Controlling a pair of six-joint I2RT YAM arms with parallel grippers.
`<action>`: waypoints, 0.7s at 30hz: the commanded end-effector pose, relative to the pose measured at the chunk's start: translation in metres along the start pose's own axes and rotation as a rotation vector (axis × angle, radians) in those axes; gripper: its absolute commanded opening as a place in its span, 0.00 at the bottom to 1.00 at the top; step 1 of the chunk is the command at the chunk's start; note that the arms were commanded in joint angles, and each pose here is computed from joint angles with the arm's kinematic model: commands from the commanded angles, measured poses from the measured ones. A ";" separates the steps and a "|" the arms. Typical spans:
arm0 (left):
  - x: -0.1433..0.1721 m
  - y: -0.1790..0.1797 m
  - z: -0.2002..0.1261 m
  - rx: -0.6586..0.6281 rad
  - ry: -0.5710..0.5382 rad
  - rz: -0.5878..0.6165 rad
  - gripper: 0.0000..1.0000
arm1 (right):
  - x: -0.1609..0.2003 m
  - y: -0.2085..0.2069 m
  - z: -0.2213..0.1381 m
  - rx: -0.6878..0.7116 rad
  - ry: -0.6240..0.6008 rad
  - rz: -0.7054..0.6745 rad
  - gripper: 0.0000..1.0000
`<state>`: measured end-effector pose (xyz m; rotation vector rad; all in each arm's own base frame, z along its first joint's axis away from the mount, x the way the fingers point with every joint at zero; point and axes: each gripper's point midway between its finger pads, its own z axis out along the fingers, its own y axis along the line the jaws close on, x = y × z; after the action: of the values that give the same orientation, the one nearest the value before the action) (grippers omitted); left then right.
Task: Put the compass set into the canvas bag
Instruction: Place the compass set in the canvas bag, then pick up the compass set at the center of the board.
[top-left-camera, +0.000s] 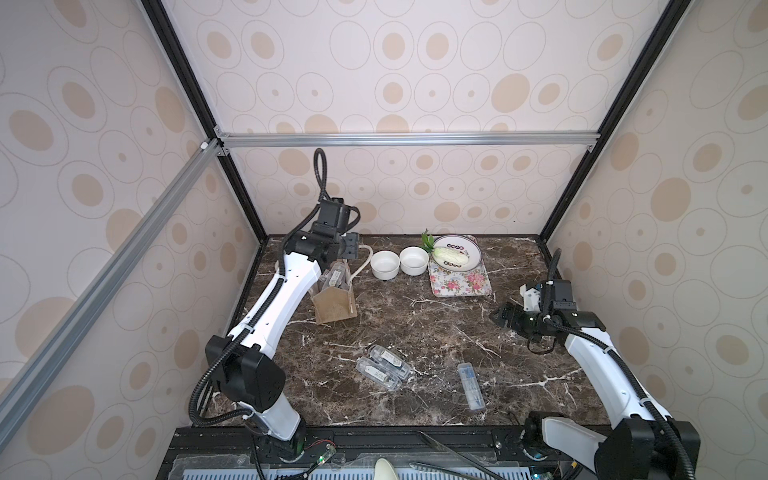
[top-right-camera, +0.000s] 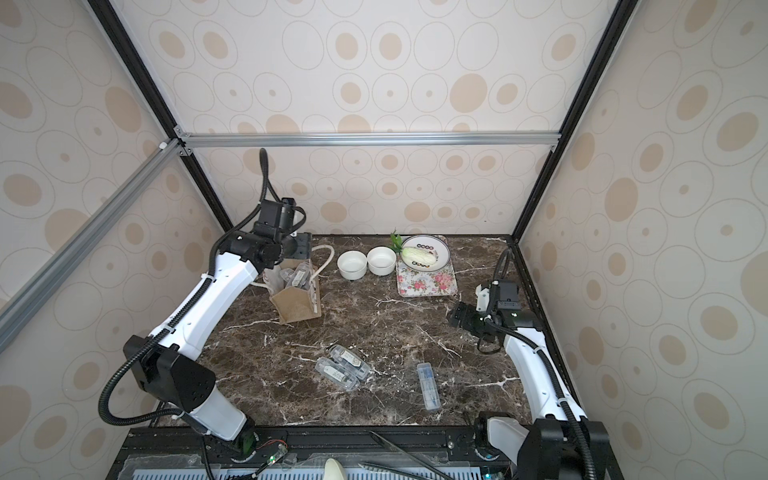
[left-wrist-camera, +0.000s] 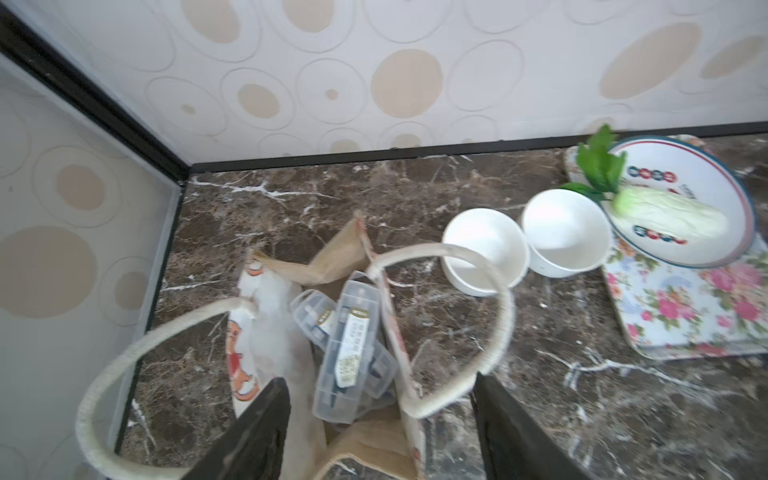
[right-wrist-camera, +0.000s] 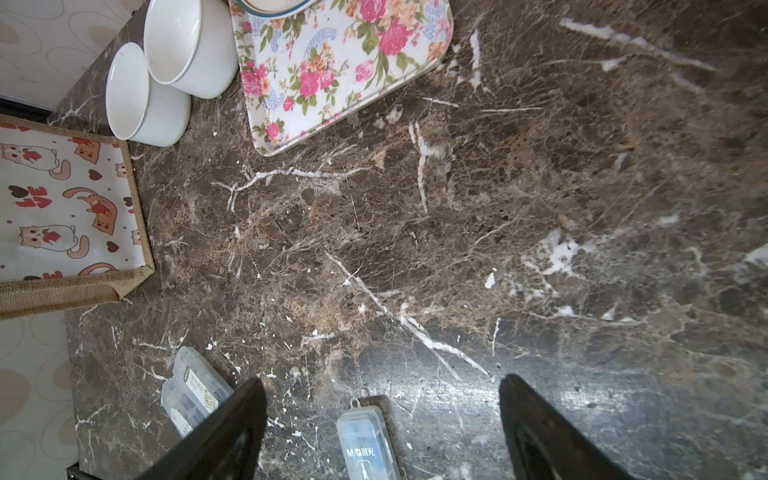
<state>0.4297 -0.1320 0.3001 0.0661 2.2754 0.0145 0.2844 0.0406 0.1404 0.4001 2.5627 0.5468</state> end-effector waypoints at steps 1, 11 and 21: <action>0.029 -0.023 -0.018 0.011 0.052 -0.073 0.69 | -0.003 0.007 -0.009 -0.013 -0.024 -0.022 0.90; 0.115 -0.106 -0.030 0.214 0.193 -0.408 0.68 | 0.005 0.006 -0.019 -0.010 -0.049 -0.036 0.90; 0.180 -0.129 -0.033 0.207 0.310 -0.676 0.69 | 0.011 0.003 -0.022 -0.003 -0.066 -0.053 0.90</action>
<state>0.2841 -0.2512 0.1729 -0.4094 2.5521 -0.5129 0.2705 0.0403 0.1606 0.3570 2.4807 0.5283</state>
